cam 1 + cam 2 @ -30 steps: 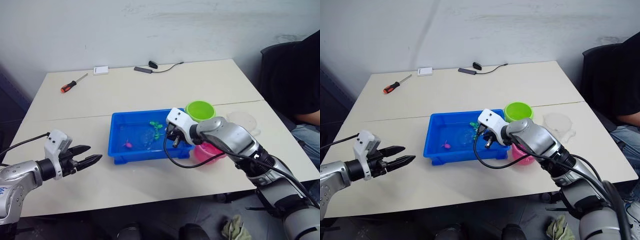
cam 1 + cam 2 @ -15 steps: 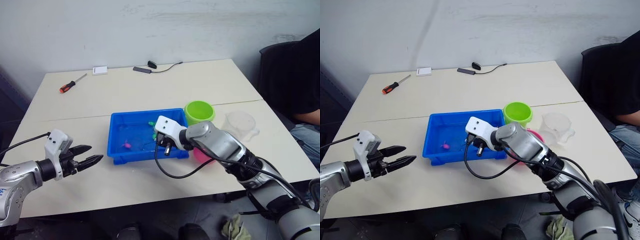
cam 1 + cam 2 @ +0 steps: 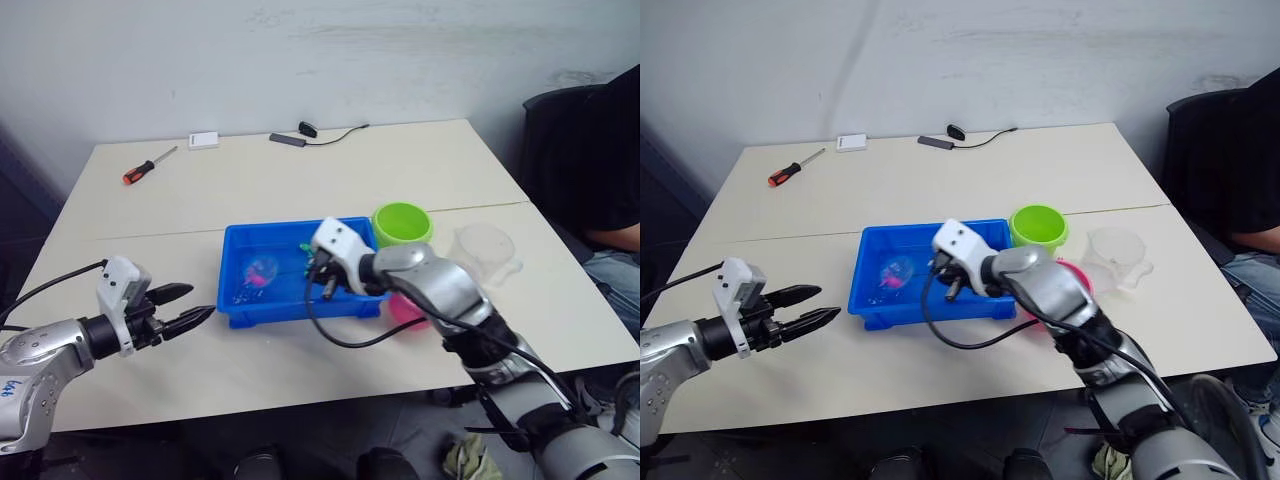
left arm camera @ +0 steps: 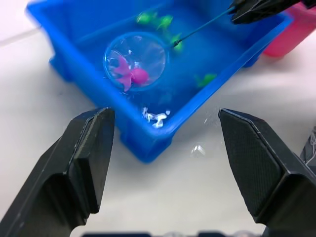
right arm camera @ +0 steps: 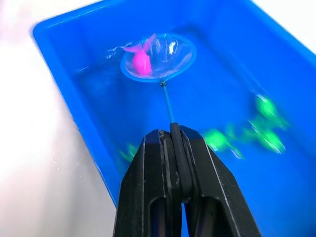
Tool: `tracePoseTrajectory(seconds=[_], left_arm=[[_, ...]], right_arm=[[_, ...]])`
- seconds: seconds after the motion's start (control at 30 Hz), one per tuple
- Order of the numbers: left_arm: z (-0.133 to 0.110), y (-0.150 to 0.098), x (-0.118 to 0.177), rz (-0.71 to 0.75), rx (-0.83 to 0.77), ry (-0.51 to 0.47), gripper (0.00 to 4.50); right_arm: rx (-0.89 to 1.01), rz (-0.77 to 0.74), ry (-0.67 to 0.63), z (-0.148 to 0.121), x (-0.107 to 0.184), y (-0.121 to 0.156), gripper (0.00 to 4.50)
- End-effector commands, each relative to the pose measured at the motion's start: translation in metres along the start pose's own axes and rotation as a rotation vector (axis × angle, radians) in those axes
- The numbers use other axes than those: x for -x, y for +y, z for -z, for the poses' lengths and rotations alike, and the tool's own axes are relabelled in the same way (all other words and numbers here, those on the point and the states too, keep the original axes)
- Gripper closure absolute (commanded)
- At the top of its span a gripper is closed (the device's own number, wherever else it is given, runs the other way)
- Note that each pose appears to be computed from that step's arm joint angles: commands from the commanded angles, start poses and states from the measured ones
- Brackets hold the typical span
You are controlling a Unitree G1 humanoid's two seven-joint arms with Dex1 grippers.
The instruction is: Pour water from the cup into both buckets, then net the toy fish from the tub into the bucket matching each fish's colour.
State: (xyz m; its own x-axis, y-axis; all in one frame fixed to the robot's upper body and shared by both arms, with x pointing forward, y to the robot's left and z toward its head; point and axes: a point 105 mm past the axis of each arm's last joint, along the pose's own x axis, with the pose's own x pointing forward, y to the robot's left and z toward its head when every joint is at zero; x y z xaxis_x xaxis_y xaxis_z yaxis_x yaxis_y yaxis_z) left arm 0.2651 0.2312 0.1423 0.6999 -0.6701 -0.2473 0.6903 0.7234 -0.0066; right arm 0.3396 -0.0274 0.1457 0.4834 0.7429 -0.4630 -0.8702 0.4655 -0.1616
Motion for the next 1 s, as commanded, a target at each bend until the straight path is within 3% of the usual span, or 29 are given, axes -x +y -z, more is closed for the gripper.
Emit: tracePoseTrajectory(seconds=[0.03, 0.4, 0.73, 1.0], left_arm=[[-0.012, -0.005, -0.008, 0.055, -0.073, -0.058, 0.83], [-0.030, -0.009, -0.042, 0.240, -0.117, -0.191, 0.83], [-0.037, -0.007, -0.072, 0.357, -0.151, -0.214, 0.83], [-0.039, -0.002, -0.083, 0.391, -0.165, -0.214, 0.83]], right_arm=[[0.009, 0.004, -0.093, -0.014, 0.024, 0.000, 4.50], [-0.093, 0.057, -0.176, 0.002, 0.097, -0.007, 4.50], [-0.038, 0.427, -0.166, 0.034, 0.199, -0.023, 4.50], [0.073, 0.605, -0.115, 0.058, 0.236, -0.014, 4.50]])
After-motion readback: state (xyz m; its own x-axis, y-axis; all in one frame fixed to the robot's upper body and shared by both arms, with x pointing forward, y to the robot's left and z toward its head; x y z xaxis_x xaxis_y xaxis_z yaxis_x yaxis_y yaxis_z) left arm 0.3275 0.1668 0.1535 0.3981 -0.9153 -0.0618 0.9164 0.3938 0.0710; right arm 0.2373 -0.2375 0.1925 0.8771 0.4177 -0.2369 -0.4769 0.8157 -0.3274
